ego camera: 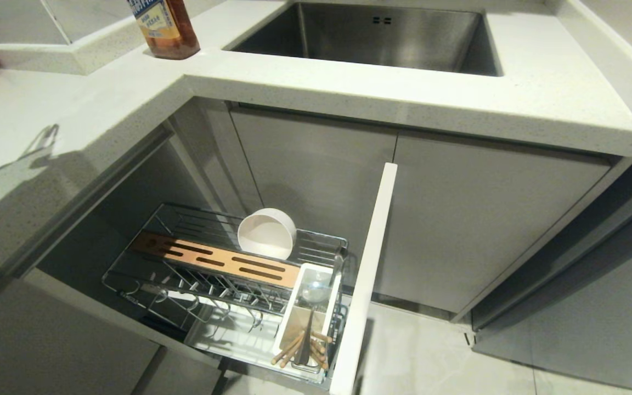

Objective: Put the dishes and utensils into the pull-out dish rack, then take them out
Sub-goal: Pick up the plate and place it in the cupboard

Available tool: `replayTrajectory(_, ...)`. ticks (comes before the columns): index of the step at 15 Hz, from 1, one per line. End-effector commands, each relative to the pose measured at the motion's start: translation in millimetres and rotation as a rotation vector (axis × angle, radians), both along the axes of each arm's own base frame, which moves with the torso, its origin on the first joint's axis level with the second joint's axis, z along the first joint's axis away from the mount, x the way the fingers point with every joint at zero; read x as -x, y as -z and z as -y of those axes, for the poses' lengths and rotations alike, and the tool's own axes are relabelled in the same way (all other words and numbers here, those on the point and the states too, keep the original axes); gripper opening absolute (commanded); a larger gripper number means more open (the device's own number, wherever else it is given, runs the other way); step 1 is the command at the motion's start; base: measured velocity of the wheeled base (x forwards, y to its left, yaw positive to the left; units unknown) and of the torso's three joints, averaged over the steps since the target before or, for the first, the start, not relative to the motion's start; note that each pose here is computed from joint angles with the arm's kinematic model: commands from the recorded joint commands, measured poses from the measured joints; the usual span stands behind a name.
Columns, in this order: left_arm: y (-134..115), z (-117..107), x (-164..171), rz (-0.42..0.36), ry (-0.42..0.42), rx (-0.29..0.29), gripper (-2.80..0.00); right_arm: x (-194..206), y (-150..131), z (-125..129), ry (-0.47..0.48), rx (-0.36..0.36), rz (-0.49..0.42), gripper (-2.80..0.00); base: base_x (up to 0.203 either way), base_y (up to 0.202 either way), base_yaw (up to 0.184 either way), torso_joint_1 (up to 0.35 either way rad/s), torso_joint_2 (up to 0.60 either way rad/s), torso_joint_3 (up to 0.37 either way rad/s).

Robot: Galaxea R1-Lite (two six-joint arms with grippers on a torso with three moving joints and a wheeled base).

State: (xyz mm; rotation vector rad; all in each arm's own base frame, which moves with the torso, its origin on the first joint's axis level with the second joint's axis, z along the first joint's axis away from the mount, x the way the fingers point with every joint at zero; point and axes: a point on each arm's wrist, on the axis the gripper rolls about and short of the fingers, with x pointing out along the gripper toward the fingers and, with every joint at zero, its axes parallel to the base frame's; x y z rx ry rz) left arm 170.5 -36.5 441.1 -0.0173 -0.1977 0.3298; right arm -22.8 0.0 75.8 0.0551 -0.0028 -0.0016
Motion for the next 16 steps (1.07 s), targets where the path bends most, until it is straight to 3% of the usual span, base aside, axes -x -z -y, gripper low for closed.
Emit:
replayTrajectory(1, 5.8, -2.7, 3.7, -0.104, 0.006, 0.065, -2.8, 0.0, 0.0, 0.0, 0.0, 0.0, 0.0, -2.8, 0.0, 0.0, 0.0, 0.0, 0.0, 0.0)
replayTrajectory(4, 13.7, -4.4, 2.5, -0.165, -0.077, 0.154, -2.8, 0.0, 0.0, 0.0, 0.0, 0.0, 0.0, -2.8, 0.0, 0.0, 0.0, 0.0, 0.0, 0.0)
replayTrajectory(9, 23.8, -21.4, -12.0, -0.272, -0.312, 0.223, -2.8, 0.0, 0.0, 0.0, 0.0, 0.0, 0.0, -2.8, 0.0, 0.0, 0.0, 0.0, 0.0, 0.0)
replayTrajectory(10, 27.1, -28.0, -16.3, -0.308, -0.356, 0.228, 0.0, 0.0, 0.0, 0.0, 0.0, 0.0, 0.0, -2.8, 0.0, 0.0, 0.0, 0.0, 0.0, 0.0)
replayTrajectory(16, 47.0, -33.7, -22.4, -0.438, -0.438, 0.302, 0.0, 0.0, 0.0, 0.0, 0.0, 0.0, 0.0, -2.8, 0.0, 0.0, 0.0, 0.0, 0.0, 0.0)
